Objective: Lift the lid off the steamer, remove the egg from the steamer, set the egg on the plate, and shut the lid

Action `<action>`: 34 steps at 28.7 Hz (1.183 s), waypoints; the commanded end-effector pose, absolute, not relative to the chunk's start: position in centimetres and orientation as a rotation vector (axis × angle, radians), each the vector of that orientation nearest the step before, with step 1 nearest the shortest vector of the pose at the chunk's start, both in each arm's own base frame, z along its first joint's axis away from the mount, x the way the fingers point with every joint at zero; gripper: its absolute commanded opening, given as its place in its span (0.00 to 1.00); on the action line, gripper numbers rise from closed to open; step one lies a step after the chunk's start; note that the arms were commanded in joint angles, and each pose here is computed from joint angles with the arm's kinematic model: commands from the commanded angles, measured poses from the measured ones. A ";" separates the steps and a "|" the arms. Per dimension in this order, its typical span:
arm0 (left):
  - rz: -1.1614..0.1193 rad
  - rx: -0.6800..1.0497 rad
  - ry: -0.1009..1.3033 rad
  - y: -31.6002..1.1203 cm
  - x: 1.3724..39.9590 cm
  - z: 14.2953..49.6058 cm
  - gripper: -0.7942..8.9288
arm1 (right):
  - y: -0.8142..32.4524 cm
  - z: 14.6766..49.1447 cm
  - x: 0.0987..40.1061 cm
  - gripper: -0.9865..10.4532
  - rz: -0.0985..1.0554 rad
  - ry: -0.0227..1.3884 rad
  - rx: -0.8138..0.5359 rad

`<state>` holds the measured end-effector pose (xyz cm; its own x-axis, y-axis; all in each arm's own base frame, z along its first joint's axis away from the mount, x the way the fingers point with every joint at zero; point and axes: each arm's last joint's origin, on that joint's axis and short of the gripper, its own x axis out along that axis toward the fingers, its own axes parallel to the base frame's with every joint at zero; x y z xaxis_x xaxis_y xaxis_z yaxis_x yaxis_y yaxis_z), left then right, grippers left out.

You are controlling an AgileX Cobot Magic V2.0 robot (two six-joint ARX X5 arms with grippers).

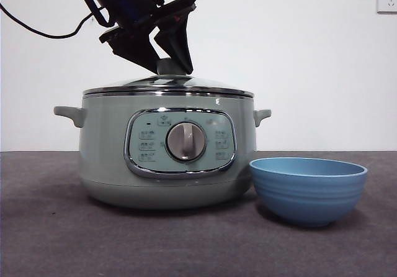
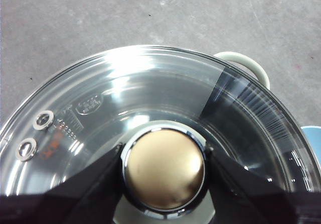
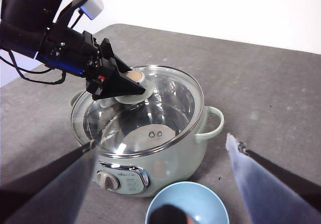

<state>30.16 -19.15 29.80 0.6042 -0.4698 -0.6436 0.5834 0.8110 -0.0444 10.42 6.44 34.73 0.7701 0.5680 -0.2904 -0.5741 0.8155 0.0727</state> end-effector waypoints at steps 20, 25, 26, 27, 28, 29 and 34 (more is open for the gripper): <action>-0.611 0.167 0.712 -18.6 29.1 31.2 0.54 | 6.4 34.9 10.4 0.47 0.618 0.304 -0.011; -0.615 0.156 0.670 -17.9 28.1 32.8 0.54 | 6.4 34.9 10.4 0.47 0.618 0.304 -0.011; -0.615 0.154 0.659 -17.7 27.7 33.3 0.54 | 6.4 34.9 10.4 0.47 0.618 0.304 -0.011; -0.617 0.151 0.648 -17.5 27.4 33.7 0.54 | 6.4 34.9 10.4 0.47 0.618 0.304 -0.011; -0.617 0.149 0.638 -17.3 27.1 34.1 0.54 | 6.4 34.9 10.4 0.47 0.618 0.304 -0.011; -0.618 0.146 0.630 -17.0 26.6 34.6 0.54 | 6.4 34.9 10.4 0.47 0.618 0.305 -0.011; -0.626 0.143 0.629 -15.1 23.6 37.0 0.54 | 6.4 34.6 10.3 0.47 0.617 0.333 -0.017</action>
